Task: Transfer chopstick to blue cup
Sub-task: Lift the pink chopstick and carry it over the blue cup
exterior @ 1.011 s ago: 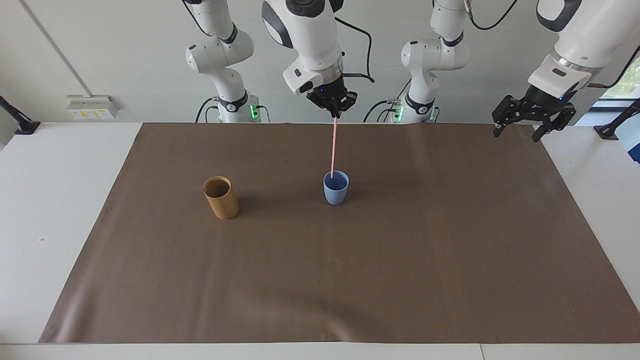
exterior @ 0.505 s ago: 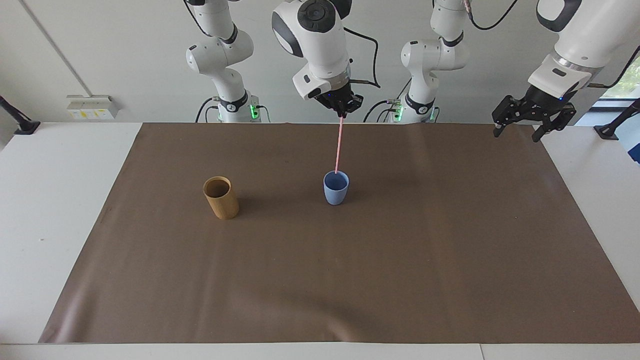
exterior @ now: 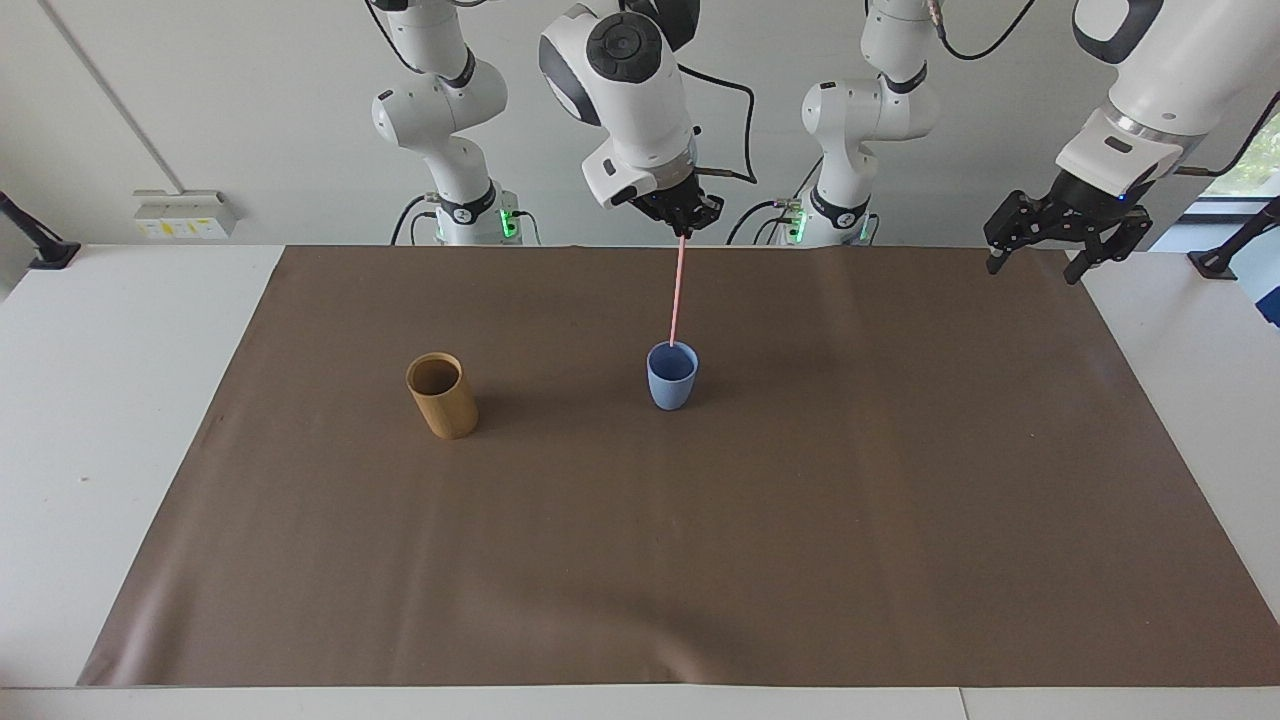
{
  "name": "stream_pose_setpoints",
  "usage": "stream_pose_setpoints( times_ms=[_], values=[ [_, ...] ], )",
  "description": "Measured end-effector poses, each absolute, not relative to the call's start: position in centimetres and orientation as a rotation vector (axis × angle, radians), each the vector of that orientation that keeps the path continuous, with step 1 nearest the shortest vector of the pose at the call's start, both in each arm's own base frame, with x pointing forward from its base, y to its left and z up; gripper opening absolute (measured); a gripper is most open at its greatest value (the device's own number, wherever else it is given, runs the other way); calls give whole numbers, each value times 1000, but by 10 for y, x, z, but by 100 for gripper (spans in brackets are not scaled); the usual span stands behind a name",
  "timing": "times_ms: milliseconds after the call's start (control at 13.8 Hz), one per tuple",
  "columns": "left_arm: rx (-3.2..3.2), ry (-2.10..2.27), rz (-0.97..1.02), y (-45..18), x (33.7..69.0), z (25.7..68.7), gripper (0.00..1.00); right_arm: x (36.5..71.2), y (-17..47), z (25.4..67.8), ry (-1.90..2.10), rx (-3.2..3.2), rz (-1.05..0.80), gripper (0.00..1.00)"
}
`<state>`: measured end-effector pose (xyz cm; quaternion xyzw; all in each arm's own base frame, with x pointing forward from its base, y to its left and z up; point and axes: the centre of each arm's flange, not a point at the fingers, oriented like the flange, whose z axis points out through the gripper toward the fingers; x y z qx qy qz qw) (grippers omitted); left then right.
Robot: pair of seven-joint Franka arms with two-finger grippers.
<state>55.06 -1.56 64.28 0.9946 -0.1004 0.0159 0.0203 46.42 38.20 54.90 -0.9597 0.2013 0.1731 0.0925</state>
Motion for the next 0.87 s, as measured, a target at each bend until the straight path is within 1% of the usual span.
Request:
stream_pose_setpoints(
  times_ms=[289,578,866],
  values=[
    [3085,-311,49,-16,551,643,100,471,375,537,608,-2844,512,8],
    [3085,-311,49,-16,551,643,100,476,379,514,625,-2849,529,8],
    [3085,-311,49,-16,551,643,100,483,376,511,642,-2836,510,8]
  ],
)
